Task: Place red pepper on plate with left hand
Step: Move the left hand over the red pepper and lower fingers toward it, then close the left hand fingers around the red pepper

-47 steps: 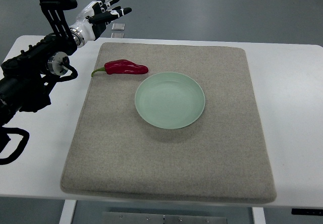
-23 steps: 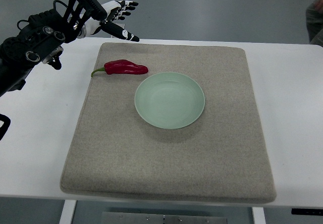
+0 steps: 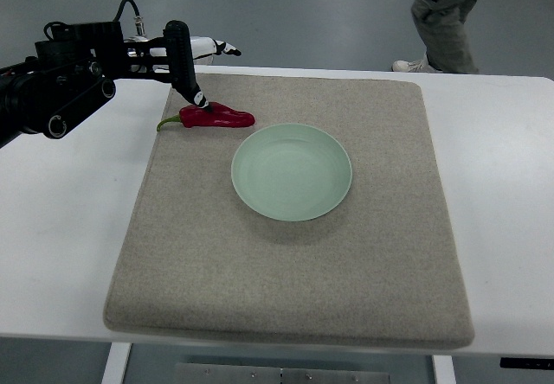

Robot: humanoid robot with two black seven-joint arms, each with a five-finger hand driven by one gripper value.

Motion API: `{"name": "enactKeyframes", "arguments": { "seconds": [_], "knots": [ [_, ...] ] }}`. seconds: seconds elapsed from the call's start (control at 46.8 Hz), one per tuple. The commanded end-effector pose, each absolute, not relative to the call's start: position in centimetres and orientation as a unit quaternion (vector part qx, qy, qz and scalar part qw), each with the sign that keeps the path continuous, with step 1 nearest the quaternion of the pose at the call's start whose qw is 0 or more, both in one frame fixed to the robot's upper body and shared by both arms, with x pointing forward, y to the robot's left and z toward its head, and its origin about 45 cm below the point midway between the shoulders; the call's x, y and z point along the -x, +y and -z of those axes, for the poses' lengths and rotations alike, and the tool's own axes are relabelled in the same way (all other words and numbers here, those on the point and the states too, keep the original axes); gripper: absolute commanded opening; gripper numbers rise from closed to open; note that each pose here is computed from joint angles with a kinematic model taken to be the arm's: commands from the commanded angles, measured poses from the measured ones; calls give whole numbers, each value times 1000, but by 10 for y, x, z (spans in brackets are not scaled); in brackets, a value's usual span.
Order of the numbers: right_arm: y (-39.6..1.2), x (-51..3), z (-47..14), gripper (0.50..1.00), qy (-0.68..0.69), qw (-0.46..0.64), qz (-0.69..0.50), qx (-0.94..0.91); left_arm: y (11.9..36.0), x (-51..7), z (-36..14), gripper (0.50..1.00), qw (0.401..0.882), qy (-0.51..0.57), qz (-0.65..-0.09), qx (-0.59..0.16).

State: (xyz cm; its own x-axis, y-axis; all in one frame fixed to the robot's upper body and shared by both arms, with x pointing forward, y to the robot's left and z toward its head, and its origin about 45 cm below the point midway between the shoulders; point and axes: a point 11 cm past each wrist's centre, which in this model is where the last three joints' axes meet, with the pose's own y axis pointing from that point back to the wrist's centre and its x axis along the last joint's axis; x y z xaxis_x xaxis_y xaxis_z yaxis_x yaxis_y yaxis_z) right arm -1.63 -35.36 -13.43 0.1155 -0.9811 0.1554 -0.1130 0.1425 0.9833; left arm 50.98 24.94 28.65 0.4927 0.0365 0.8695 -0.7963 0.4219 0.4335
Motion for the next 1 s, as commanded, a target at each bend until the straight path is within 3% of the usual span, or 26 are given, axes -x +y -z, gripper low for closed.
{"name": "enactKeyframes", "arguments": {
  "seconds": [0.0,0.449,0.984],
  "knots": [
    [-354,16,134,928,-530,539,402,-517,249,-510,-292,990,731,-425,-273,-458],
    [-354,16,134,928,-530,539,402,-517,252,-500,-270,986,749,-389,-226,-486],
    [-354,16,134,928,-530,539,402,-517,251,-494,-255,988,766,-357,-220,-487]
  ]
}}
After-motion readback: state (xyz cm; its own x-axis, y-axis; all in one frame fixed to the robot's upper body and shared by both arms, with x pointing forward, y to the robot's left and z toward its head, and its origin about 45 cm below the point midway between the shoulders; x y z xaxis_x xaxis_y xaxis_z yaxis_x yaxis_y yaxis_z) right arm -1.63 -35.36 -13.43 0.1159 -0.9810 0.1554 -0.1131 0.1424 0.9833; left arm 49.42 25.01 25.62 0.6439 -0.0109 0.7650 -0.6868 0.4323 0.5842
